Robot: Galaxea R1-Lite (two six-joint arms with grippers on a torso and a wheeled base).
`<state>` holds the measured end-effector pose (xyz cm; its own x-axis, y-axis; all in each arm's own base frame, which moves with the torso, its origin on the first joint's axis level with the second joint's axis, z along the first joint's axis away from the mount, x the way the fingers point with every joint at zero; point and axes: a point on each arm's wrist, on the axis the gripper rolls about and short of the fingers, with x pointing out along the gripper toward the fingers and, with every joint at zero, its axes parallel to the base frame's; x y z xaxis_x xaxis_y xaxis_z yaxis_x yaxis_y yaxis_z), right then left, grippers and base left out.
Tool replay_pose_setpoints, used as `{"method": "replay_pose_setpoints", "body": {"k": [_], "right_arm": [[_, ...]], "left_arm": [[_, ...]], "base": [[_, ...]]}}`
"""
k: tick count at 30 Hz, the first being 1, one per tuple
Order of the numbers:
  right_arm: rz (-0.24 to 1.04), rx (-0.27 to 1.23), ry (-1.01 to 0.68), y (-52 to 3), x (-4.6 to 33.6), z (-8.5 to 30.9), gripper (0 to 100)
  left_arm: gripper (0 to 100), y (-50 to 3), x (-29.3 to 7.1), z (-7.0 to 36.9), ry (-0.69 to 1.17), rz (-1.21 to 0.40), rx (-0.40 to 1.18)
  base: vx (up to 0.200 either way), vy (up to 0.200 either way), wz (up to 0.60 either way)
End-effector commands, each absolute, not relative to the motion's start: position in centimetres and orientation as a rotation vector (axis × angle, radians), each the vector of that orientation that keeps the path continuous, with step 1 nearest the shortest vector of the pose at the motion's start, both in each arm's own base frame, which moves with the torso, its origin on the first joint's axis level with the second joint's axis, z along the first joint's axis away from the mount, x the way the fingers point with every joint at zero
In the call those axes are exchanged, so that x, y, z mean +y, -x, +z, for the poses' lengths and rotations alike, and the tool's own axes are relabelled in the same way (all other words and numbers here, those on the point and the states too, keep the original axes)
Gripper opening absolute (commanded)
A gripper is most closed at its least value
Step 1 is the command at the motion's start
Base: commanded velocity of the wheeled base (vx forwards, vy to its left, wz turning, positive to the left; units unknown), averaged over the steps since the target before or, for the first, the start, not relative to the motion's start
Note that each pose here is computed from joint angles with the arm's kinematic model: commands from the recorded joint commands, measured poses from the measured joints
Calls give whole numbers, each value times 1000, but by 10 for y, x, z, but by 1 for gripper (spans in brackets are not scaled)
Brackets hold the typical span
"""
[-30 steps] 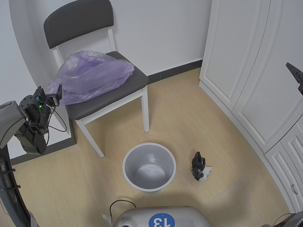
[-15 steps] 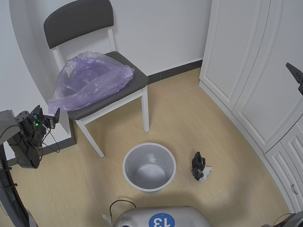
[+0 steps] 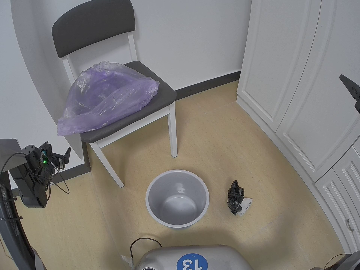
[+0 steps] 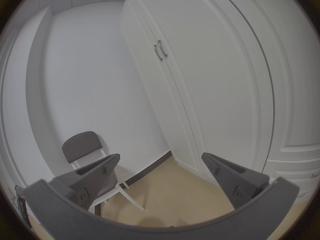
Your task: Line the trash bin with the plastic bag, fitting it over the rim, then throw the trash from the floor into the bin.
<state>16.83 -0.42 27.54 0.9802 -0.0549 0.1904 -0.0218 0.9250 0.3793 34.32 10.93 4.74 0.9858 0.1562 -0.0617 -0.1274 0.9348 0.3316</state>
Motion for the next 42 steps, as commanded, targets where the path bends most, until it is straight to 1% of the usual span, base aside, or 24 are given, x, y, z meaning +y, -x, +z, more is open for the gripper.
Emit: {"method": "replay_pose_setpoints", "body": {"k": [1, 4, 7, 13, 14, 23, 26, 28, 33, 37, 39, 42], "right_arm": [[-19, -200, -390, -169, -4, 276, 100], [-17, -199, -390, -169, -4, 275, 100], [-18, -197, -390, -170, -4, 275, 100], [-18, -197, -390, -170, -4, 275, 100], [-18, -199, -394, -169, -4, 275, 100], [-13, -197, -405, -170, -4, 275, 100], [-13, -197, -406, -170, -4, 275, 100], [-11, -196, -406, -170, -4, 275, 100], [-12, -195, -404, -170, -4, 275, 100], [-13, -189, -404, -170, -4, 273, 100], [-13, -189, -404, -170, -4, 273, 100], [-12, -187, -404, -171, -4, 273, 100]], "left_arm": [[100, -336, 113, 61, -332, 147, 57], [100, -337, 117, 72, -322, 145, 18], [100, -345, 118, 85, -270, 157, -38], [100, -358, 118, 89, -248, 178, -50], [100, -360, 114, 93, -218, 178, -67], [100, -350, 109, 136, -150, 180, -179], [100, -348, 110, 142, -139, 183, -189], [100, -343, 110, 138, -129, 186, -152], [100, -336, 104, 97, -114, 166, -6], [100, -342, 103, 72, -110, 161, 36], [100, -344, 105, 51, -104, 160, 77], [100, -345, 105, 36, -96, 159, 112]], "base": [[0, 0, 0], [0, 0, 0], [0, 0, 0], [0, 0, 0], [0, 0, 0], [0, 0, 0], [0, 0, 0], [0, 0, 0], [0, 0, 0], [0, 0, 0], [0, 0, 0], [0, 0, 0]]}}
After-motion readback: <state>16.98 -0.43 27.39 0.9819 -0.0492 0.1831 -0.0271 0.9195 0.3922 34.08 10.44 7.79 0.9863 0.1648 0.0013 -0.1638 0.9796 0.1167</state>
